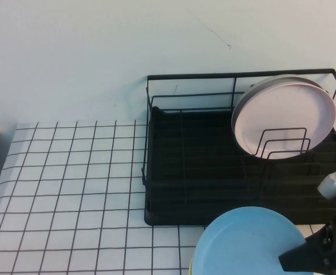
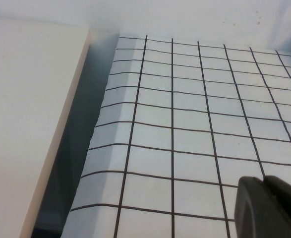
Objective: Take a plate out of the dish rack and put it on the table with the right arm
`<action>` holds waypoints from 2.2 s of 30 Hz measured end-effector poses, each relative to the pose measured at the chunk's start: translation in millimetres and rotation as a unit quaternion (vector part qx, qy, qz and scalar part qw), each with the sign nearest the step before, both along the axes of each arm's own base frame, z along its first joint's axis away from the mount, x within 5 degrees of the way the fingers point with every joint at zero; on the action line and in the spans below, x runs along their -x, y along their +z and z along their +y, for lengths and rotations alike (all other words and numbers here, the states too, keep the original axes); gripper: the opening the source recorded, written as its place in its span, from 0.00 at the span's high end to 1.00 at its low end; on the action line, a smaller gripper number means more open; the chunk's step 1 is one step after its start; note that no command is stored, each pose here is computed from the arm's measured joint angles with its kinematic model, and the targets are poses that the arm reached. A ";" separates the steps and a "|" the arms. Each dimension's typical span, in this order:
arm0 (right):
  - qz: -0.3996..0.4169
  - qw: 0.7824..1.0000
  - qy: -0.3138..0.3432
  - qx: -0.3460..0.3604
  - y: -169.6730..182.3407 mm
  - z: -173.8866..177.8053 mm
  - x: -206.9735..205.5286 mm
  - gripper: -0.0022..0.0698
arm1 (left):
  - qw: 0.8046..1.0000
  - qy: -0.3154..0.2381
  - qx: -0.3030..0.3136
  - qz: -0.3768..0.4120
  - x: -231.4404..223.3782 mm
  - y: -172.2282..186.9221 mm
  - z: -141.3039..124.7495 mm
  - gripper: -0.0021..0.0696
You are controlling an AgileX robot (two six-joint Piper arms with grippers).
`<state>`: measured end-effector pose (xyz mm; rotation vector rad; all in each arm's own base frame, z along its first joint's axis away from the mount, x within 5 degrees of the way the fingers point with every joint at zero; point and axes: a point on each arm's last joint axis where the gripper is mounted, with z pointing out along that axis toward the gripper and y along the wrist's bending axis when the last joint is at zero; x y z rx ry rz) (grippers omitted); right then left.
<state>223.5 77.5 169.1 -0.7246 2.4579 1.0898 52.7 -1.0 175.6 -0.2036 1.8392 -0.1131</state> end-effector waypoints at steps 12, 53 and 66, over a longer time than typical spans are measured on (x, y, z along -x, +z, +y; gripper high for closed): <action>0.063 0.990 0.102 0.077 44.9 -8.3 -20.5 0.58 | 1.000 0.000 0.000 0.000 0.0 0.0 0.0 0.98; -0.489 0.856 -0.168 0.022 145.4 -27.3 164.6 0.97 | 1.000 0.000 0.000 0.000 0.0 0.0 0.0 0.98; -0.535 0.793 -0.259 0.135 110.2 -51.6 143.0 0.97 | 1.000 0.000 0.000 0.000 0.0 0.0 0.0 0.98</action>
